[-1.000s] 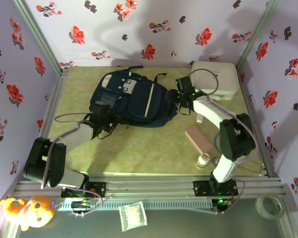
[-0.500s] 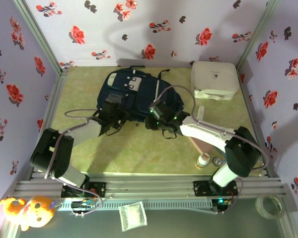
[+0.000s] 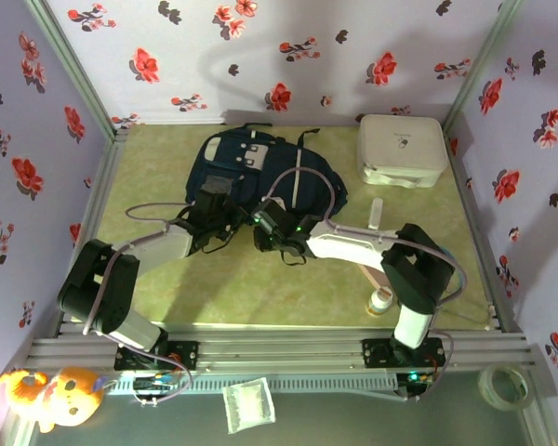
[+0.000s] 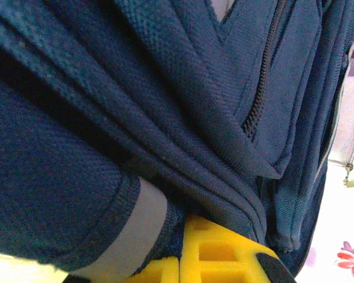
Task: Pack books, pencil case, and school supplies into a backpack
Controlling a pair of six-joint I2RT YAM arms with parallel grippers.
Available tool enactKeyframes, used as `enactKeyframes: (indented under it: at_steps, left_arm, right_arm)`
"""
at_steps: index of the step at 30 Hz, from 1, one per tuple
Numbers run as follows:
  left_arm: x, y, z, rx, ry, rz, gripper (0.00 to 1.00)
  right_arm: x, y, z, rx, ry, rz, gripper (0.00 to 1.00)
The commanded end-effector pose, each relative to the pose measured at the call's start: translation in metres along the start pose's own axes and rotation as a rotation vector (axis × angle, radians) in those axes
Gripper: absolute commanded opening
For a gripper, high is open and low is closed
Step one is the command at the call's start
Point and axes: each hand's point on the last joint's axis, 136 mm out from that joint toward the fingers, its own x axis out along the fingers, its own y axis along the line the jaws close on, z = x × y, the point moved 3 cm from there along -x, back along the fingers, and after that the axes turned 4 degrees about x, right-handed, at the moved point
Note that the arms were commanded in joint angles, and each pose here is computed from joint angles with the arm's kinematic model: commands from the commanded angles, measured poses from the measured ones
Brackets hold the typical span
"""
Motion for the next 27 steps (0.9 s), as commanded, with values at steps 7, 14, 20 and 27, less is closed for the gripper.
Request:
enactKeyframes:
  at_steps: [7,14,20,27]
  left_arm:
    - [-0.011,-0.049,-0.008,0.055,0.050,-0.181,0.00]
    - [-0.012,-0.048,-0.009,0.066,0.052,-0.175,0.00]
    - [-0.015,-0.051,-0.008,0.069,0.053,-0.183,0.00]
    - [-0.017,-0.058,-0.005,0.094,0.039,-0.206,0.00]
  right_arm:
    - [0.019,-0.001,0.026,-0.001,-0.127,-0.114,0.29]
    - [0.022,-0.010,0.025,0.006,-0.132,-0.168,0.29]
    - [0.023,-0.010,0.034,-0.027,-0.151,-0.209,0.25]
    - [0.014,-0.013,0.043,-0.030,-0.188,-0.243,0.15]
